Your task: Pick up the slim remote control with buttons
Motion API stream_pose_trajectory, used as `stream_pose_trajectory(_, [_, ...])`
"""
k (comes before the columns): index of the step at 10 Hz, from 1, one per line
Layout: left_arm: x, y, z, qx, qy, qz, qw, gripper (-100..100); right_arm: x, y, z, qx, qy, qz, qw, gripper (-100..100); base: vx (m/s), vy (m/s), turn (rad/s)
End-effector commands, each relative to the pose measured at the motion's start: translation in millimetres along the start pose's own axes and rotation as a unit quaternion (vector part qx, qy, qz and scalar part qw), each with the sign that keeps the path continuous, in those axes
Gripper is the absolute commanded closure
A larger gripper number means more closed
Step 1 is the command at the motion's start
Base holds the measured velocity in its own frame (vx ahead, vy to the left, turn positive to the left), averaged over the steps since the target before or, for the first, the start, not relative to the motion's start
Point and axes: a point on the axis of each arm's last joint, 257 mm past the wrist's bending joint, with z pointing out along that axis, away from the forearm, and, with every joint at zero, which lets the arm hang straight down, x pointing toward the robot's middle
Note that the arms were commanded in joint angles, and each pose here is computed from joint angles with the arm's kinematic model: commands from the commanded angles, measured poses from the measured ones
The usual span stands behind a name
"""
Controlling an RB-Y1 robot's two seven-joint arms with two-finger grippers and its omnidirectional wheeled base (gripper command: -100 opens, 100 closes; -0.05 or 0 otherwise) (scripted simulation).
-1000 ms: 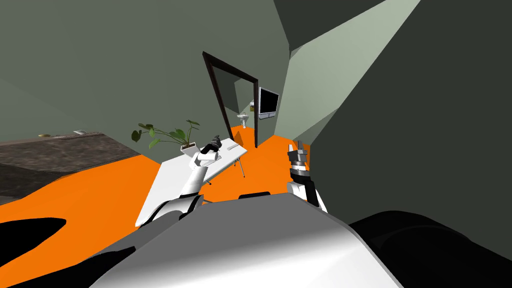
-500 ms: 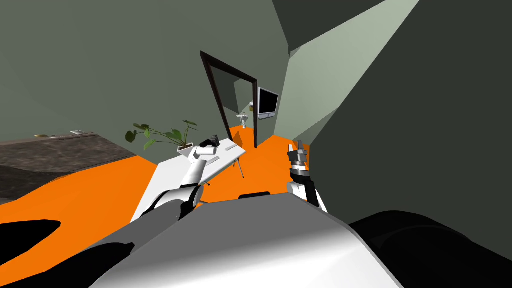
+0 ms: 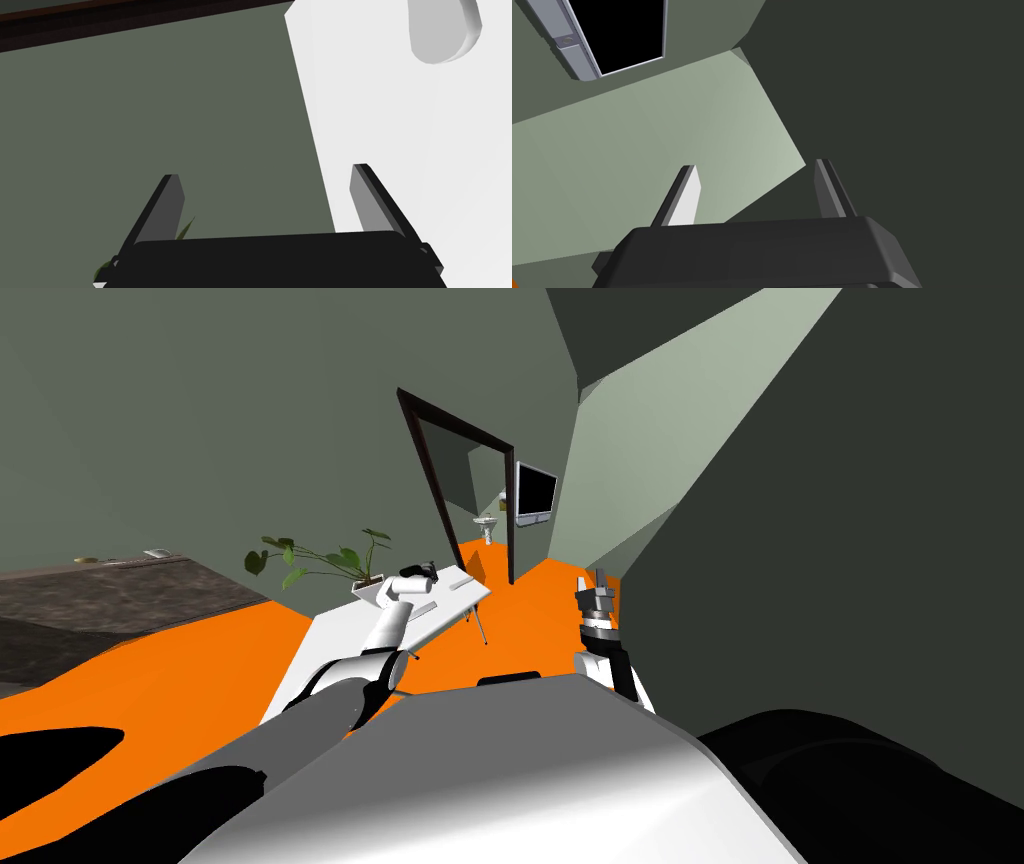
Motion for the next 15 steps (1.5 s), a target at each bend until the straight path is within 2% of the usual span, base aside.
stream_pose_trajectory(1, [-8.0,-4.0,4.9,-0.022,-0.009,-0.008,0.9997,-100,0.0,0.0,0.0,0.000,0.000,0.000,1.0000,0,0.030,-0.018,0.030])
stream_pose_trajectory(2, [-12.1,9.4,8.1,-0.039,-0.013,-0.009,0.9991,-100,0.0,0.0,0.0,0.000,0.000,0.000,1.0000,0,0.032,-0.022,0.018])
stream_pose_trajectory(3, [-17.2,2.3,10.8,-0.052,-0.019,-0.018,0.9983,-100,0.0,0.0,0.0,0.000,0.000,0.000,1.0000,0,0.034,-0.027,0.036])
stream_pose_trajectory(4, [-22.2,20.4,12.7,-0.076,-0.025,-0.019,0.9966,-100,0.0,0.0,0.0,0.000,0.000,0.000,1.0000,0,0.032,-0.021,0.024])
stream_pose_trajectory(5, [-24.9,10.0,13.5,-0.084,-0.028,-0.028,0.9957,-100,0.0,0.0,0.0,0.000,0.000,0.000,1.0000,0,0.035,-0.016,0.052])
stream_pose_trajectory(6, [-30.1,30.3,14.9,-0.111,-0.035,-0.030,0.9928,-100,0.0,0.0,0.0,0.000,0.000,0.000,1.0000,0,0.033,-0.011,0.021])
stream_pose_trajectory(7, [-31.7,21.5,15.3,-0.119,-0.036,-0.039,0.9915,-100,0.0,0.0,0.0,0.000,0.000,0.000,1.0000,0,0.040,-0.004,0.058])
stream_pose_trajectory(8, [-36.6,42.1,15.0,-0.147,-0.043,-0.040,0.9873,-100,0.0,0.0,0.0,0.000,0.000,0.000,1.0000,0,0.034,-0.004,0.032])
stream_pose_trajectory(9, [-37.9,47.0,15.3,-0.153,-0.044,-0.041,0.9864,-100,0.0,0.0,0.0,0.000,0.000,0.000,1.0000,0,0.018,-0.002,-0.001])
stream_pose_trajectory(10, [-40.2,48.5,14.2,-0.175,-0.047,-0.050,0.9822,-100,0.0,0.0,0.0,0.000,0.000,0.000,1.0000,0,0.039,0.001,0.063])
stream_pose_trajectory(11, [-43.2,61.2,13.6,-0.191,-0.051,-0.051,0.9789,-100,0.0,0.0,0.0,0.000,0.000,0.000,1.0000,0,0.041,0.002,0.040])
stream_pose_trajectory(12, [-43.8,61.5,11.8,-0.209,-0.052,-0.061,0.9747,-100,0.0,0.0,0.0,0.000,0.000,0.000,1.0000,0,0.045,0.005,0.089])
stream_pose_trajectory(15, [-49.0,91.8,4.8,-0.265,-0.060,-0.072,0.9597,-100,0.0,0.0,0.0,0.000,0.000,0.000,1.0000,0,0.046,0.008,0.049])
